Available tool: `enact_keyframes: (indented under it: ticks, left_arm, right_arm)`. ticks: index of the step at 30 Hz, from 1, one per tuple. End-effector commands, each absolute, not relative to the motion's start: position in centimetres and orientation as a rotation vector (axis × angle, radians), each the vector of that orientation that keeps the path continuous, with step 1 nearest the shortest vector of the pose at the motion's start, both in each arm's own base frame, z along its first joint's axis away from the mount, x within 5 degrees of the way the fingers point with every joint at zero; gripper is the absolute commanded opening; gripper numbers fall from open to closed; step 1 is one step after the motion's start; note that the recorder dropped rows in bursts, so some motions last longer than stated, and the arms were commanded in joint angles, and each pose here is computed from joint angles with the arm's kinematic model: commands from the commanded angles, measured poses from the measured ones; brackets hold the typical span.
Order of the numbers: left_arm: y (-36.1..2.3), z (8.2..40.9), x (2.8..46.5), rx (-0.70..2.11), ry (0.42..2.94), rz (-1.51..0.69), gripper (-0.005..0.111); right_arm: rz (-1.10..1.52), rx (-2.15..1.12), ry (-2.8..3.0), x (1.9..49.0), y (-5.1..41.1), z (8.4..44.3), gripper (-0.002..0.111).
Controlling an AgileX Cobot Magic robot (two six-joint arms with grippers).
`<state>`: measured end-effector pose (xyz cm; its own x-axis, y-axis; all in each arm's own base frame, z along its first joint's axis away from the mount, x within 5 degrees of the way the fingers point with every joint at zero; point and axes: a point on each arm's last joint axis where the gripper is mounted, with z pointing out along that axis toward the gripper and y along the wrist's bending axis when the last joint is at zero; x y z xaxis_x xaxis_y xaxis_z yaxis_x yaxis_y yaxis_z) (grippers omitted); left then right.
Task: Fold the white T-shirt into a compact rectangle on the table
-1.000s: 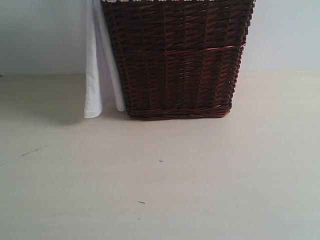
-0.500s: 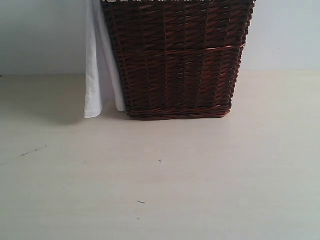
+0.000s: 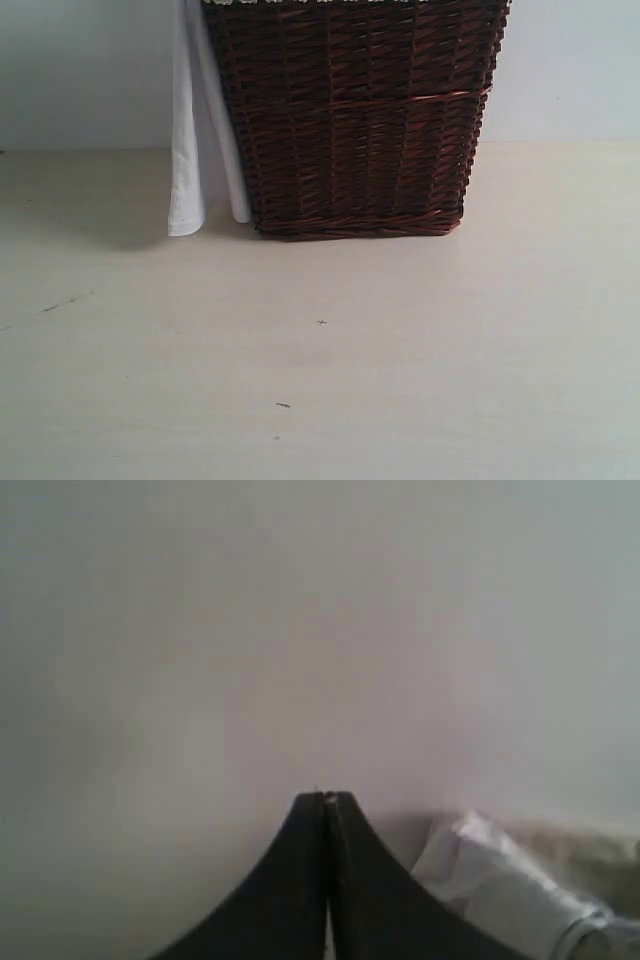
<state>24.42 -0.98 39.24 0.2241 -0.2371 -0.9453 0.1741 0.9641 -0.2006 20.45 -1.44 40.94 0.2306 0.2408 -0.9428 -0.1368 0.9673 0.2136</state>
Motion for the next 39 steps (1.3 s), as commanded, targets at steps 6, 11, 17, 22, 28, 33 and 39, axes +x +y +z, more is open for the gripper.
enact_keyframes:
  ticks: [6,11,17,22,28,33,39]
  left_arm:
    - [0.0,34.7,32.3,-0.064,1.808,-0.057,0.000]
    - [-1.3,33.4,33.3,0.003,1.848,-0.056,0.000]
    - [-6.7,33.3,33.6,0.318,1.742,-0.120,0.000]
    - [-10.4,35.5,32.3,0.430,1.488,-0.585,0.000]
    - [-11.4,37.6,33.4,0.534,1.606,-0.769,0.000]
    - [-8.4,39.3,35.8,0.197,1.758,-0.670,0.000]
    - [-5.5,40.6,36.9,0.058,1.683,-0.449,0.000]
  right_arm:
    - [0.333,0.098,1.588,27.8,-2.1,40.0,0.020]
    - [0.297,0.048,1.692,29.7,-2.3,40.1,0.020]
    - [0.353,0.047,1.693,30.5,-2.1,40.6,0.020]
    - [0.326,0.020,1.688,30.5,-2.1,40.7,0.020]
    - [0.284,0.009,1.682,30.6,-2.3,40.8,0.020]
    - [0.266,0.013,1.679,30.6,-2.4,40.8,0.020]
    - [0.250,0.002,1.678,30.6,-2.5,40.8,0.020]
